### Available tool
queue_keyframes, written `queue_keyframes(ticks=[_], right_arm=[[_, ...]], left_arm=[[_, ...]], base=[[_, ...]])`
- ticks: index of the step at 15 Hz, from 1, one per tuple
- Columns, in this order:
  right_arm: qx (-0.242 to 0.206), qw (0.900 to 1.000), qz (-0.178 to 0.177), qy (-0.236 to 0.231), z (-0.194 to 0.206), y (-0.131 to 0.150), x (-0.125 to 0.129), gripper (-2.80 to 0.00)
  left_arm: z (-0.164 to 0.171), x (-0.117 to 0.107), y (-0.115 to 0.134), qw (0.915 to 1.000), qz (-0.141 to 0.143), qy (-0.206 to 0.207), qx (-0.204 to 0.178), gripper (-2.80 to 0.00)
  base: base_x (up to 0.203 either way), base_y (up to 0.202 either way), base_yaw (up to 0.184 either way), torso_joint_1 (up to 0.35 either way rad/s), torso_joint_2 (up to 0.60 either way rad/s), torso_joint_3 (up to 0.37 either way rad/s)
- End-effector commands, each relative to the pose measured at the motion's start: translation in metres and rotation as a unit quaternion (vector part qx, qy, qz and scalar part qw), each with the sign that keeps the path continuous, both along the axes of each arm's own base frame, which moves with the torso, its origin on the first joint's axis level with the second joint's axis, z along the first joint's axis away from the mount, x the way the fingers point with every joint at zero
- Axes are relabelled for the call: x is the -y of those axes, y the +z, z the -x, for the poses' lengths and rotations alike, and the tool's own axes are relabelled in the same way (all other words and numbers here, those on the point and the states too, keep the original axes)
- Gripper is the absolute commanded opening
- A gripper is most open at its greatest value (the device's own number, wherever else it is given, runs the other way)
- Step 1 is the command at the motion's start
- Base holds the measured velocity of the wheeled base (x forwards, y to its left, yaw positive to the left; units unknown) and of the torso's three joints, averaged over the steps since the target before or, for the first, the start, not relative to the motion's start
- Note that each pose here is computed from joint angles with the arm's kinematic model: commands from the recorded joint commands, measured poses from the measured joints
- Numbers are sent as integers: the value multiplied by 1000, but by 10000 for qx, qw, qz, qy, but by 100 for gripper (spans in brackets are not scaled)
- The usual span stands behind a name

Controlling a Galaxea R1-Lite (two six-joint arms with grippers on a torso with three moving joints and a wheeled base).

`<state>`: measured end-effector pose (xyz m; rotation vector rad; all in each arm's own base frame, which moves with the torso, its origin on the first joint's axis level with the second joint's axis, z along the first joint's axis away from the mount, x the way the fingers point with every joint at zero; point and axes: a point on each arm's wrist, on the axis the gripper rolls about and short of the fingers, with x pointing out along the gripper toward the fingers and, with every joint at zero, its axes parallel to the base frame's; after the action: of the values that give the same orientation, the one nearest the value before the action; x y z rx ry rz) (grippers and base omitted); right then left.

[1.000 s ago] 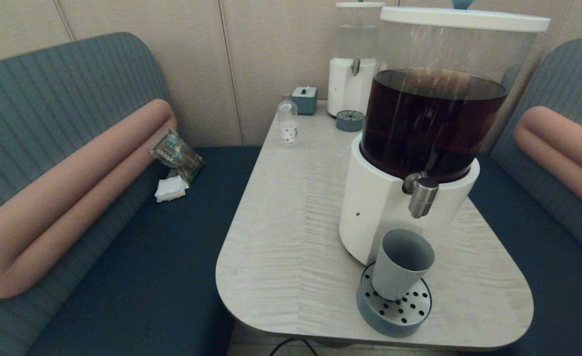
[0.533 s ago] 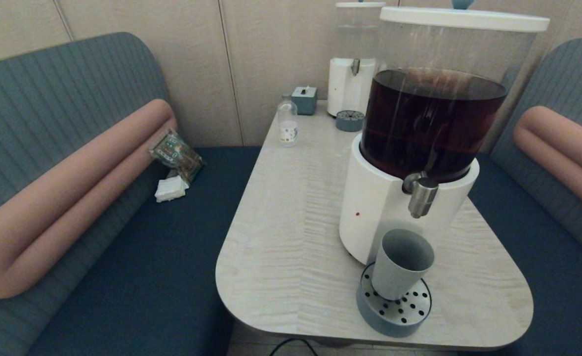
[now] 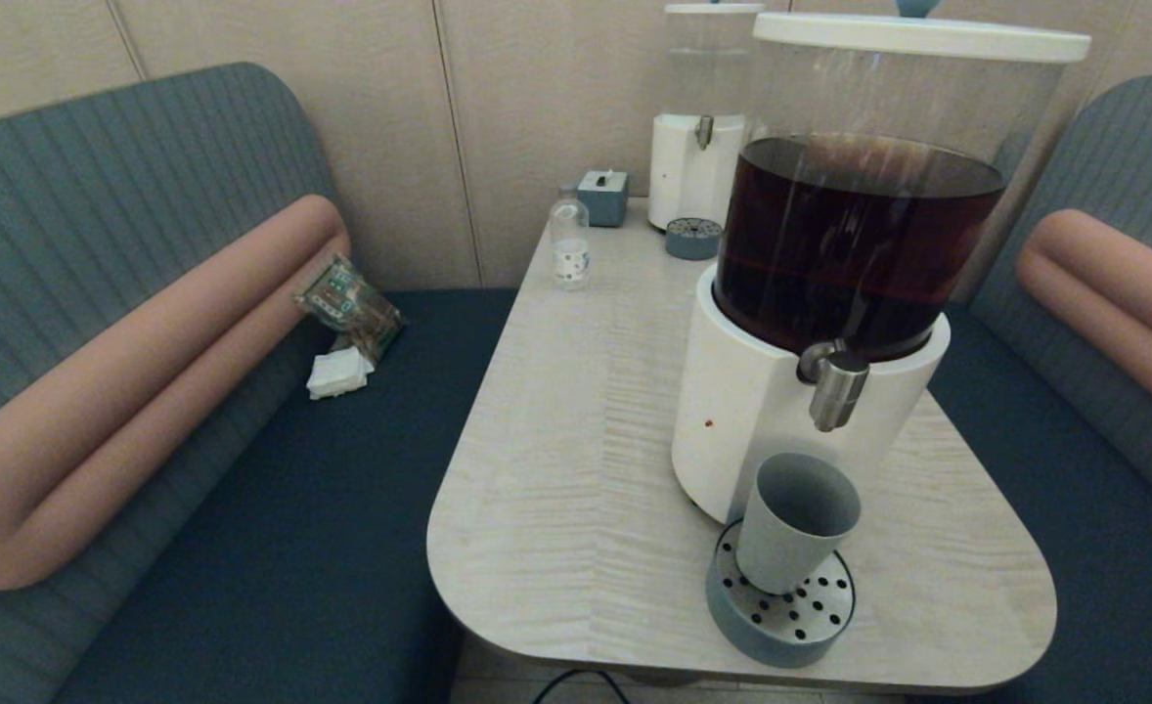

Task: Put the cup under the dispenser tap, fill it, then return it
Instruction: Turn on the faucet

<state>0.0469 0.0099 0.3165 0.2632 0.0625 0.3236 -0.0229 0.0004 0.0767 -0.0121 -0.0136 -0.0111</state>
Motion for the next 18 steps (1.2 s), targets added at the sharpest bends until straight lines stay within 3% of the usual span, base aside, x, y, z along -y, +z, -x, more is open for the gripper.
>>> queue_keyframes(ticks=[1, 4, 8, 13, 18], right_arm=[[-1137, 9910, 66, 703, -60, -4, -15, -280], [-2059, 9721, 81, 1118, -88, -13, -25, -280], [-2573, 9539, -125, 1542, -100, -35, -29, -280], [-2259, 9546, -195, 1933, -119, -43, -35, -280], [-2230, 9542, -181, 1984, -143, -47, -41, -280]], left_arm=[[0, 0, 0, 10000, 2, 2, -7, -280], [0, 0, 0, 10000, 2, 2, 0, -280], [0, 0, 0, 10000, 2, 7, 0, -280], [0, 0, 0, 10000, 2, 2, -7, -280], [0, 0, 0, 10000, 2, 2, -4, -280]], base=[[0, 0, 0, 0, 0, 0], [0, 0, 0, 0, 0, 0], [0, 0, 0, 0, 0, 0], [0, 0, 0, 0, 0, 0], [0, 0, 0, 0, 0, 0]])
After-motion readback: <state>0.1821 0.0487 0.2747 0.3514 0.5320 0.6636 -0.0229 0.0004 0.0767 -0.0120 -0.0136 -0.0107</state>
